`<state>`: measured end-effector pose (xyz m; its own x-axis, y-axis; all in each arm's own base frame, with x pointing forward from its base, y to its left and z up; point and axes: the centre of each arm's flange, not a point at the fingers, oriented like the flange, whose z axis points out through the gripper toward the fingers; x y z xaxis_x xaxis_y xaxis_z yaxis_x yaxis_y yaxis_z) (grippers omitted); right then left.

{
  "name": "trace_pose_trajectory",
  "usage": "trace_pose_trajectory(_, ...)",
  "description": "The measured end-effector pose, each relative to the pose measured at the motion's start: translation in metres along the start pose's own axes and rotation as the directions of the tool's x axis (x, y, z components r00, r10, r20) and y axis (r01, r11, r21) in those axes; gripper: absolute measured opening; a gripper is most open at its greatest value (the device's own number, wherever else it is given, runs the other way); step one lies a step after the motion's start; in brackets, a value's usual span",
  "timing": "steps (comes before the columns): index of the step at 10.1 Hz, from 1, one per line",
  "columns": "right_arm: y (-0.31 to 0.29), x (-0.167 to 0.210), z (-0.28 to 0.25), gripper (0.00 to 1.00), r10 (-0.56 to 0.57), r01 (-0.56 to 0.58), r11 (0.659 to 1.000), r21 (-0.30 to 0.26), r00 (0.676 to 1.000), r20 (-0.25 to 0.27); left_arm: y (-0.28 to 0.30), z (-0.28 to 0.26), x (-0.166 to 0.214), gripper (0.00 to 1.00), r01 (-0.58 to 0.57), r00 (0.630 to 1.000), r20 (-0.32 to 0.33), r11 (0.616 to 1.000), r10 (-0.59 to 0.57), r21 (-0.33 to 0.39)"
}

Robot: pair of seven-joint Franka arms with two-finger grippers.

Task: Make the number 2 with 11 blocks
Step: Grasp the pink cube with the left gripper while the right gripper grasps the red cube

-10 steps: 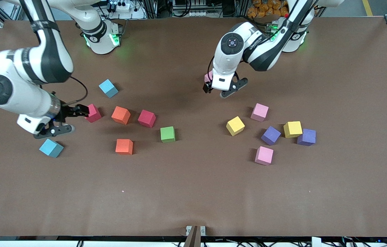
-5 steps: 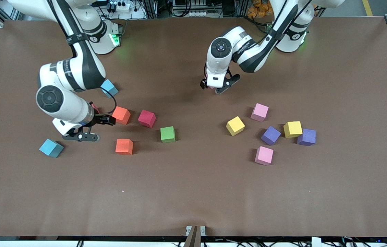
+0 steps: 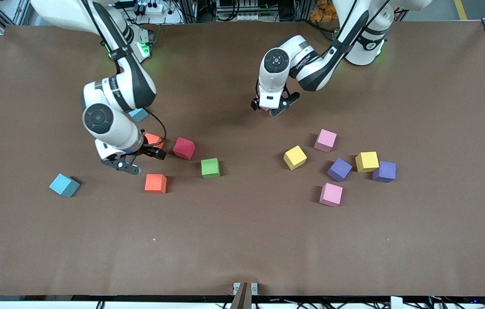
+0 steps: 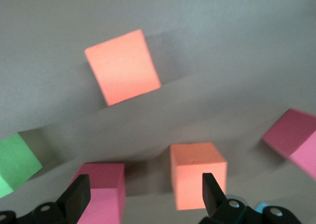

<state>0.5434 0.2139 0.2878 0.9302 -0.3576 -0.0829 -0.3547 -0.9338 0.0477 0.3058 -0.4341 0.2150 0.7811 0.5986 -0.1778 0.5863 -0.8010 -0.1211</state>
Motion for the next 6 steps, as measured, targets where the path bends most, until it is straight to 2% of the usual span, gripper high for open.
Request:
trace_pose_trajectory(3,-0.041,-0.025,0.024,1.0,0.026,-0.025,0.999,0.042,0.999,-0.039,-0.007,0.012,-0.005,1.0,-0.008,1.0,0.002,1.0,0.008,0.02)
trace_pose_trajectory(6,-0.047,-0.046,0.055,1.0,0.016,-0.012,0.997,0.072,0.998,-0.062,-0.006,0.022,-0.009,1.0,-0.008,1.0,0.013,1.0,0.008,-0.004)
